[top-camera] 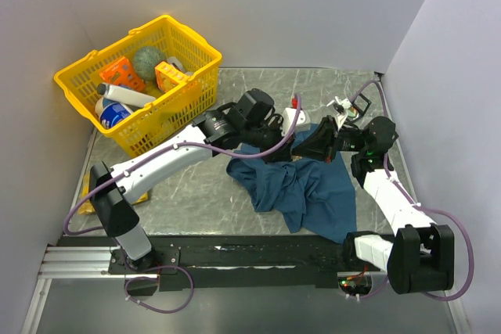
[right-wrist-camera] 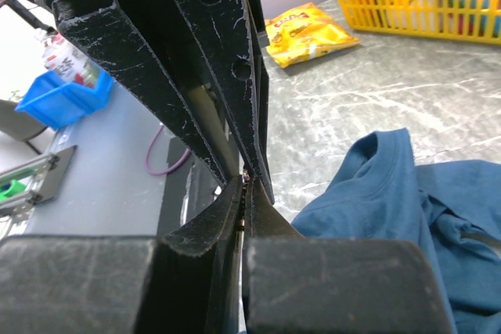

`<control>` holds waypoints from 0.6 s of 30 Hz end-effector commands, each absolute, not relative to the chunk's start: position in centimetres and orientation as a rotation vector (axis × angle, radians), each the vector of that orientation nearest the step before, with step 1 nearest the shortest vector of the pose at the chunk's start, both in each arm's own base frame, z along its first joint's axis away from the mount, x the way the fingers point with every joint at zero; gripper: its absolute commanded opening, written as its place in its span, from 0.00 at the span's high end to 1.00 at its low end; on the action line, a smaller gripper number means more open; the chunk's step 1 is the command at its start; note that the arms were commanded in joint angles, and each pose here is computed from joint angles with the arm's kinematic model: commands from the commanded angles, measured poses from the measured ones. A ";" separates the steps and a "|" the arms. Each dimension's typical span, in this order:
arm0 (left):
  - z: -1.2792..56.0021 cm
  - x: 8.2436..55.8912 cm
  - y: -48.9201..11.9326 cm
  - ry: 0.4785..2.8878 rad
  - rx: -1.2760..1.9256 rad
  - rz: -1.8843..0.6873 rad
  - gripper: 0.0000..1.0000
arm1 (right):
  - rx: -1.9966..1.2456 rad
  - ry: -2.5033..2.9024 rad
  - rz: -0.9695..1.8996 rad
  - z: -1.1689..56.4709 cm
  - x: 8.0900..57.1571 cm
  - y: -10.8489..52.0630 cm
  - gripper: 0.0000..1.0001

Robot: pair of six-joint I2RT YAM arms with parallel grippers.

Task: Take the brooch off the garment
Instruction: Close the brooch.

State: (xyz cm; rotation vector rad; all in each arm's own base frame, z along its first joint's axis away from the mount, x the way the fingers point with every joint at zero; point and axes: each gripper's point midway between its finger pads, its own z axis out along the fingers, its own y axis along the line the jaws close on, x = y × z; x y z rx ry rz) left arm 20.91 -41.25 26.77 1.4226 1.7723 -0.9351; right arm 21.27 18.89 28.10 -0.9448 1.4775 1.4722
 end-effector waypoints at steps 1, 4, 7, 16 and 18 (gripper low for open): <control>29.6 23.9 -43.4 1.705 1.269 -0.864 0.99 | -1.073 1.439 1.509 28.5 18.8 19.1 1.00; 29.3 24.0 -43.5 1.714 1.273 -0.846 0.99 | -1.074 1.439 1.509 28.6 18.8 19.1 1.00; 28.5 23.4 -43.7 1.705 1.342 -0.797 0.98 | -1.075 1.441 1.513 28.5 18.8 19.1 1.00; 26.2 21.0 -43.3 1.698 1.554 -0.717 0.95 | -1.063 1.453 1.522 28.5 19.1 19.1 1.00; 26.3 20.8 -43.3 1.697 1.556 -0.717 0.95 | -1.064 1.452 1.521 28.5 19.1 19.1 1.00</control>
